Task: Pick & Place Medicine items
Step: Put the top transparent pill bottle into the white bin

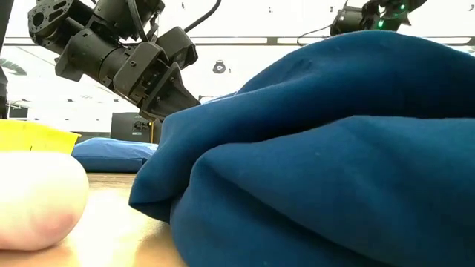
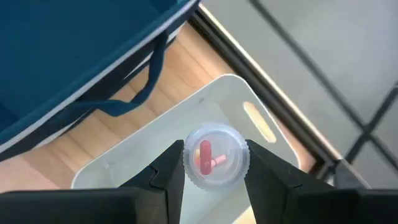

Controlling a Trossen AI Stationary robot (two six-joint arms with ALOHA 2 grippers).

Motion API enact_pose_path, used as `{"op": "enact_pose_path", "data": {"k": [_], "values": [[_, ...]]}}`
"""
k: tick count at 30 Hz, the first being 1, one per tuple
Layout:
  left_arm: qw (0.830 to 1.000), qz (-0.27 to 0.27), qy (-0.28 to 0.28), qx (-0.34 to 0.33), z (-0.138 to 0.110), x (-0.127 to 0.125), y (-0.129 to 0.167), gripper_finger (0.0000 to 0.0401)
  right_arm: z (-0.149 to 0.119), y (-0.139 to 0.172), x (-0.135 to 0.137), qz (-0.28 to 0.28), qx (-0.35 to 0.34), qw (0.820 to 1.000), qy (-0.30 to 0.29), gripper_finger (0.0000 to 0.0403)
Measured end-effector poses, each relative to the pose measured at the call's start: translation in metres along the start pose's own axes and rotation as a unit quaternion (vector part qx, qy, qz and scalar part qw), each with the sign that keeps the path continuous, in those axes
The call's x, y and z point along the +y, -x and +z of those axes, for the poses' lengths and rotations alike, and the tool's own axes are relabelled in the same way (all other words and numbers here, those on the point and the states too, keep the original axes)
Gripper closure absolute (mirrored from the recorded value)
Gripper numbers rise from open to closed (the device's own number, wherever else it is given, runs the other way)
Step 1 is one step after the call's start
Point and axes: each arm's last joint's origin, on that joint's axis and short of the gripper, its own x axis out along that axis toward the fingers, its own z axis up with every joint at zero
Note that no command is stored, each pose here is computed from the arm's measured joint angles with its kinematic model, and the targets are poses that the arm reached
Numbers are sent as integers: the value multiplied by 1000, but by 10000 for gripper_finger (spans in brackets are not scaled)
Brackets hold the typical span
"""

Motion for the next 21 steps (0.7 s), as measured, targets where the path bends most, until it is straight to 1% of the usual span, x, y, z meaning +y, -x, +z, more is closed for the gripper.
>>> {"op": "enact_pose_path", "data": {"k": [5, 8, 13, 21], "values": [[1000, 0, 0, -1, 0, 0, 0, 62, 1, -15, -16, 38, 22, 999, -20, 267], [1000, 0, 0, -1, 0, 0, 0, 62, 2, -28, -21, 44, 44, 998, -21, 267], [1000, 0, 0, -1, 0, 0, 0, 62, 5, -49, -21, 48, 66, 997, -15, 267], [1000, 1, 1, 2, 0, 0, 0, 62, 7, -84, -16, 74, 105, 992, -9, 267]]}}
